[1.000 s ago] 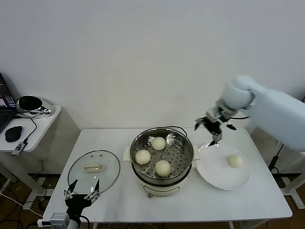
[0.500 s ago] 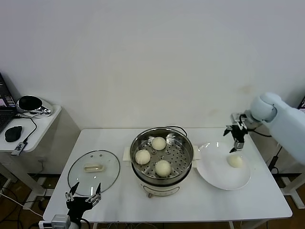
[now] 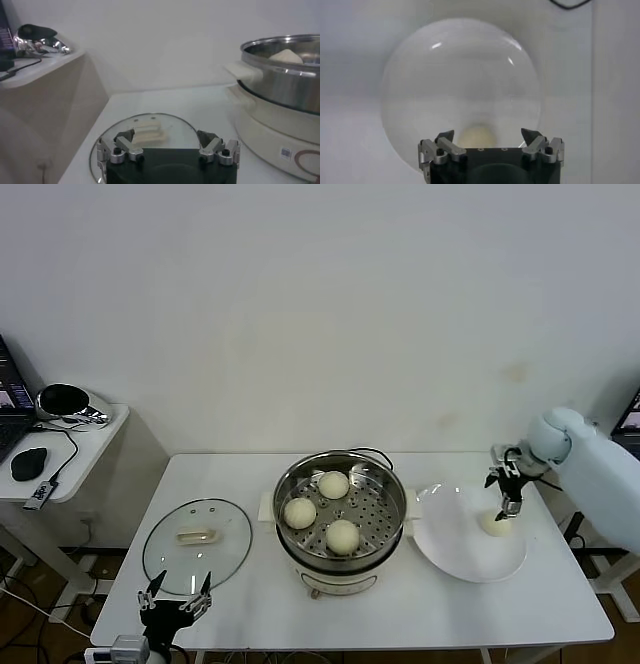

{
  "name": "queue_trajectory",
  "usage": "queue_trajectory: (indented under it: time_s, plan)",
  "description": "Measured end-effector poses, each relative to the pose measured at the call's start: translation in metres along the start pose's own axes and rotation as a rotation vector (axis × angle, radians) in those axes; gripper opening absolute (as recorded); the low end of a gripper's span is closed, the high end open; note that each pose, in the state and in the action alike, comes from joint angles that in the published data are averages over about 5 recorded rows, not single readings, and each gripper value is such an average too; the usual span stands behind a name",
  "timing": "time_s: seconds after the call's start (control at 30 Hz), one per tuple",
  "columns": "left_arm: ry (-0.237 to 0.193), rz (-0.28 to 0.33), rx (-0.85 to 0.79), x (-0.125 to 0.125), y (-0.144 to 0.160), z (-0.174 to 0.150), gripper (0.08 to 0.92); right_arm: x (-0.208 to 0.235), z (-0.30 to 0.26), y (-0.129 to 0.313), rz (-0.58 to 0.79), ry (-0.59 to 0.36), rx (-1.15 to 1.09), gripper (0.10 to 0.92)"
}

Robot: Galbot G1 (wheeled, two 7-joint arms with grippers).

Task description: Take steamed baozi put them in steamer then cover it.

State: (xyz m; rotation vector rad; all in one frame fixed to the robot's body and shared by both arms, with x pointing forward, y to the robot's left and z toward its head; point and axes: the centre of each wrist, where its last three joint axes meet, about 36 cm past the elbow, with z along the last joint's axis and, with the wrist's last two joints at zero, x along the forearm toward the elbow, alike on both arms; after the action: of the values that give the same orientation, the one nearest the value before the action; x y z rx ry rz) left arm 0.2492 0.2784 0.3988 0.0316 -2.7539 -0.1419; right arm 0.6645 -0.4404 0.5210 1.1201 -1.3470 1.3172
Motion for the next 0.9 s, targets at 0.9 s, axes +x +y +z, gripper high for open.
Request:
queue_trajectory:
  time_s: [0.9]
  plan:
    - [0.027,0.002,-0.004,-0.006,-0.002,0.01,0.823,-0.063,0.015,0.012,0.028,0.041,0.017,0.823]
